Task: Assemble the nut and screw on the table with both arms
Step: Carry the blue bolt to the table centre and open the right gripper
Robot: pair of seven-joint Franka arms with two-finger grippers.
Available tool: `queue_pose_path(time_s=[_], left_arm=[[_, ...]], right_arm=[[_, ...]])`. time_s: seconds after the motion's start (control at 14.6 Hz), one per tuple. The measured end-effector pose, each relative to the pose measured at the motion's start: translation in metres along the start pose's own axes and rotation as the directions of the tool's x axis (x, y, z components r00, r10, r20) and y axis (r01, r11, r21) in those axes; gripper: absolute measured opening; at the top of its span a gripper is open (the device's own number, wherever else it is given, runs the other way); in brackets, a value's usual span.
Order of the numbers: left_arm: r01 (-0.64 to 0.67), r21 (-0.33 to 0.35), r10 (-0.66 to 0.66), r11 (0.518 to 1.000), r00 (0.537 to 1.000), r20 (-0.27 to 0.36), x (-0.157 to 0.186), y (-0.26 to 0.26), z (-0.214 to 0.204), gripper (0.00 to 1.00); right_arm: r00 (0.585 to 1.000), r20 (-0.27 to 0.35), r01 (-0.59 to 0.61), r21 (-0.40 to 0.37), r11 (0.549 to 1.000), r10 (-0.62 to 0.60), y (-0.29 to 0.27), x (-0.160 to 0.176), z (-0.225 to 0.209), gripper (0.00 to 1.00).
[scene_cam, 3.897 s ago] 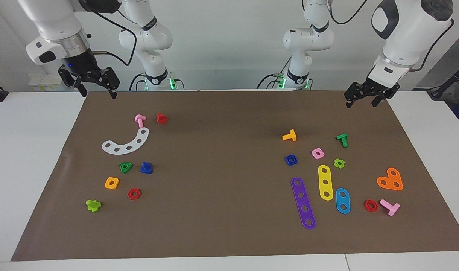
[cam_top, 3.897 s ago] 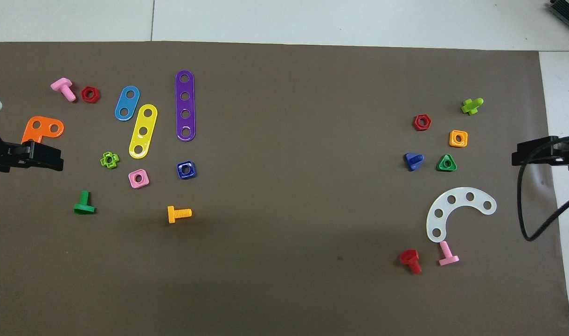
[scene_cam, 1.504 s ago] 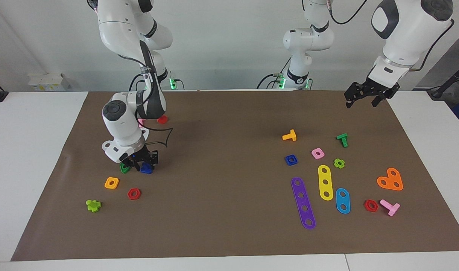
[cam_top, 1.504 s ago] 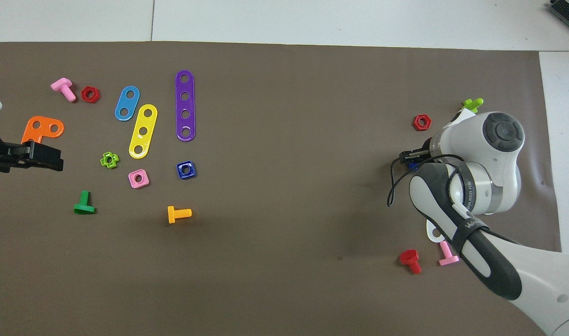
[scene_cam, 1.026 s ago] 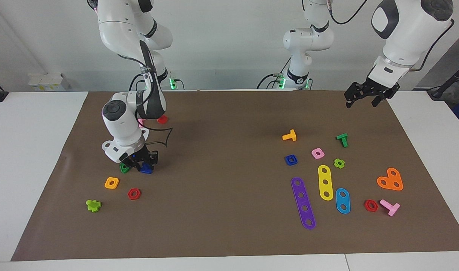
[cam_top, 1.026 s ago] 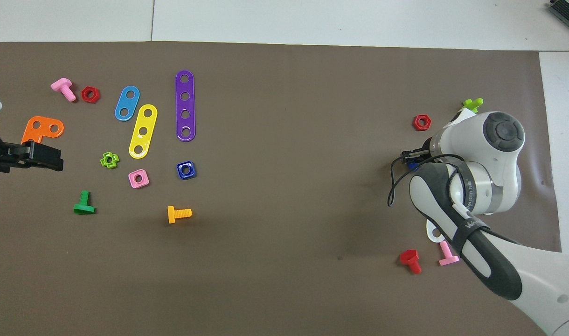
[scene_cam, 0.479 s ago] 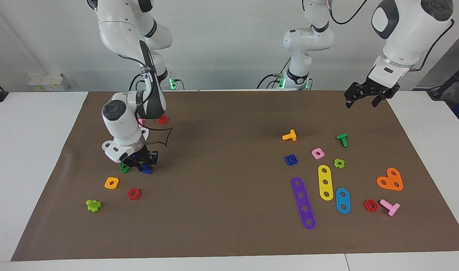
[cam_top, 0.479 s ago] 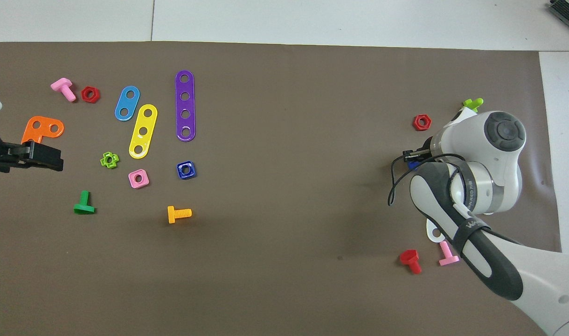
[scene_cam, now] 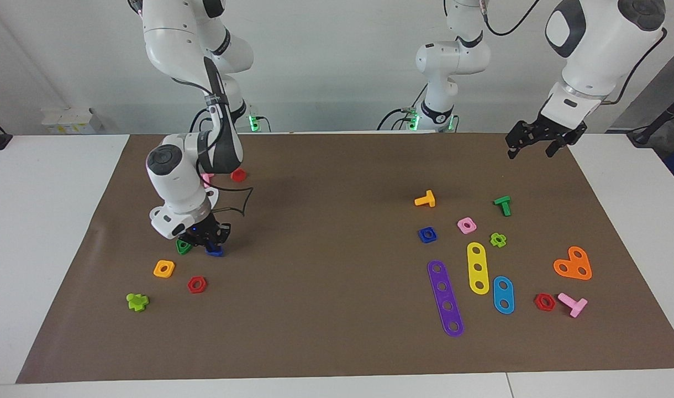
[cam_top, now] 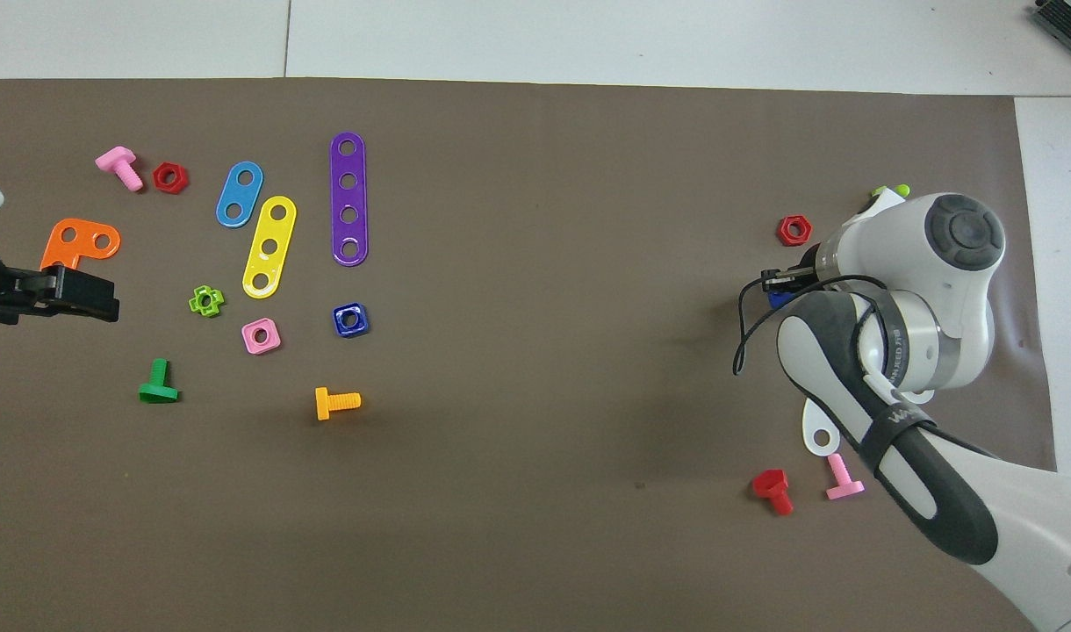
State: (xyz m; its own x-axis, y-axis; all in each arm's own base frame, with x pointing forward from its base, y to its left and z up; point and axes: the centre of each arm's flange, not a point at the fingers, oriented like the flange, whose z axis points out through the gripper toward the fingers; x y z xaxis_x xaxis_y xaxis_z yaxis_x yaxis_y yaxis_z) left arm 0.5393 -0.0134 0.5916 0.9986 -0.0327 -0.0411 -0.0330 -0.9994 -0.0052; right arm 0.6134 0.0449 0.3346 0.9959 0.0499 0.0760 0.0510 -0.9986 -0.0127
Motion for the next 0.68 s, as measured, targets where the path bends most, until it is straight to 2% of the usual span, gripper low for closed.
queue_pose_path(time_s=[0.27, 0.48, 0.68], left_arm=[[0.0, 0.0, 0.0, 1.0, 1.0, 0.0, 0.0, 0.0, 0.0, 1.0], [0.0, 0.0, 0.0, 1.0, 1.0, 0.0, 0.0, 0.0, 0.0, 1.0], [0.0, 0.0, 0.0, 1.0, 1.0, 0.0, 0.0, 0.0, 0.0, 1.0]], right_arm=[[0.995, -0.06, -0.084, 0.026, 0.996, 0.085, -0.067, 0.025, -0.055, 0.19], [0.984, -0.096, -0.142, 0.065, 0.988, 0.148, -0.15, 0.017, -0.06, 0.19], [0.977, -0.105, -0.174, 0.101, 0.979, 0.185, -0.227, -0.002, -0.053, 0.19]])
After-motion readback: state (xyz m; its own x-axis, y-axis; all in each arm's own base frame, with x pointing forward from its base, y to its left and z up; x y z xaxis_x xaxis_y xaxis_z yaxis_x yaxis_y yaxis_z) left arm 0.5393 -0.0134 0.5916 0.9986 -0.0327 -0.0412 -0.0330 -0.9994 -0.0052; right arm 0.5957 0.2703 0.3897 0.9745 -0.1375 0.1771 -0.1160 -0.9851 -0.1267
